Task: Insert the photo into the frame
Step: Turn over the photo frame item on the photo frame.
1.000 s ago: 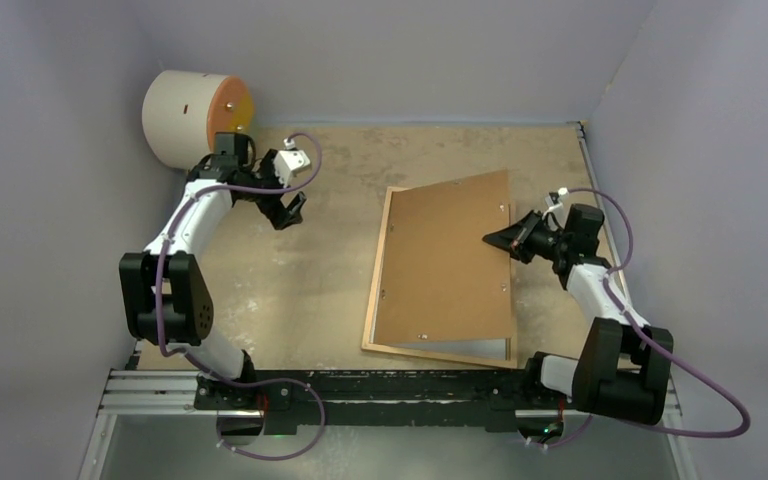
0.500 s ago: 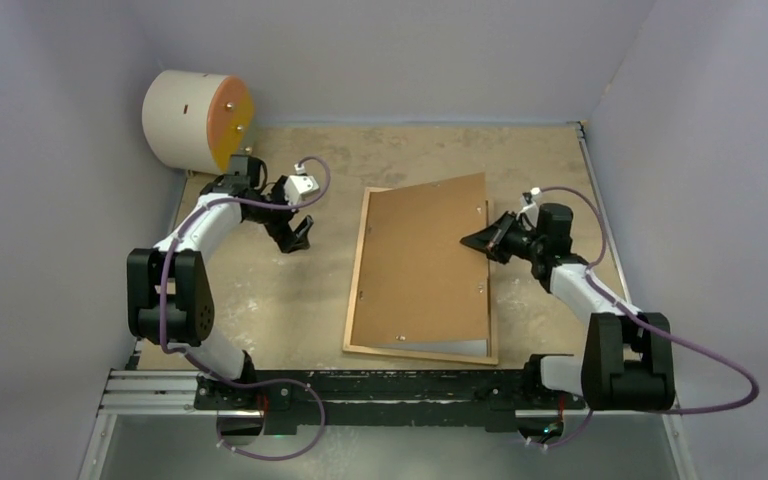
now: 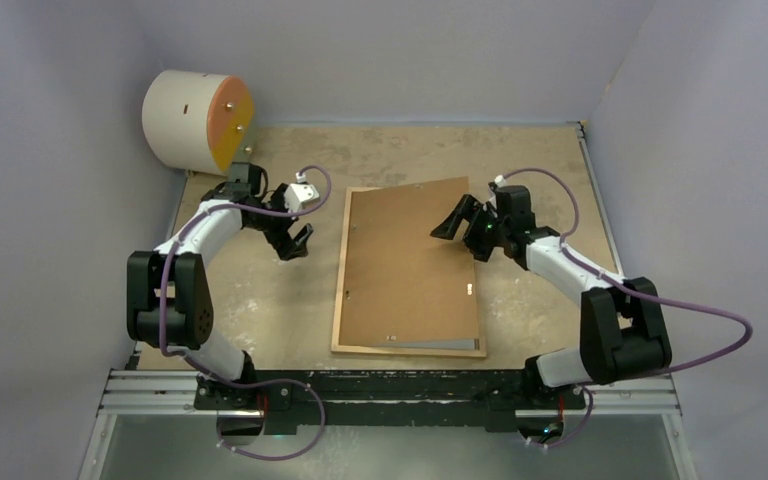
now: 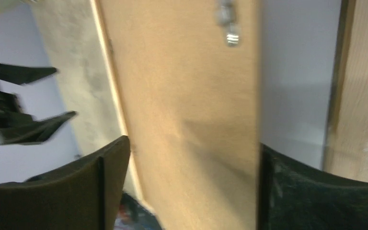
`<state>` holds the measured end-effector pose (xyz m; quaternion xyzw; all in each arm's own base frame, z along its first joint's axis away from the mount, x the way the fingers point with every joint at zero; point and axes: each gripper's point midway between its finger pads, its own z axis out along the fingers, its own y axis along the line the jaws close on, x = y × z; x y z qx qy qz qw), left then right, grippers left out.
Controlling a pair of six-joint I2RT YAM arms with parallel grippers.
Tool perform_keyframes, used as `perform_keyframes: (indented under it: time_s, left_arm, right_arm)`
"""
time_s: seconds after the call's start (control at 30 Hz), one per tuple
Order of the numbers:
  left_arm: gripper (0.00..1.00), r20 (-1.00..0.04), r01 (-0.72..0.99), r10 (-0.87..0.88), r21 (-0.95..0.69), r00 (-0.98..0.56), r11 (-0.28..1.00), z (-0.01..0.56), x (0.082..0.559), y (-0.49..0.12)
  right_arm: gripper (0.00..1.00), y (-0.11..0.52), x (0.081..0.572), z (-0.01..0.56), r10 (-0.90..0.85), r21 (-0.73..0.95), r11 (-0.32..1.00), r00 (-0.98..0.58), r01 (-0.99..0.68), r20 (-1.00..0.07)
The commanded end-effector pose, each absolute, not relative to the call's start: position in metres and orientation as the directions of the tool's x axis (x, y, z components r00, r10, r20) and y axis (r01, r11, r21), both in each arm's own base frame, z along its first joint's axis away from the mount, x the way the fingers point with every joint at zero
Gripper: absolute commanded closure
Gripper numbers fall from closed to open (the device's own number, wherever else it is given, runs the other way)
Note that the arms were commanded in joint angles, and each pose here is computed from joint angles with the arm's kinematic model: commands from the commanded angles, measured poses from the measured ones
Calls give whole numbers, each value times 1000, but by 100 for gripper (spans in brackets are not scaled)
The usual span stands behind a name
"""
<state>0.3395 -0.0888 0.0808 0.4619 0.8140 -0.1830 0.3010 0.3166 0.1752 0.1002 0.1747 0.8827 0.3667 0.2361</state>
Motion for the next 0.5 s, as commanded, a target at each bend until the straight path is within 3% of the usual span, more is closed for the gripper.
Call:
perform_keyframes:
  time_s: [0.0,0.47]
  left_arm:
    - [0,-687,866,639,30,-345,500,94,344,-91]
    - [0,-669,868,656,32,-350,496,91,336,-87]
  right_arm:
    - [2,164,324,101,442,589,794,-811,154,-384]
    - [1,139,318,99,337,363,915,-826,175,-451]
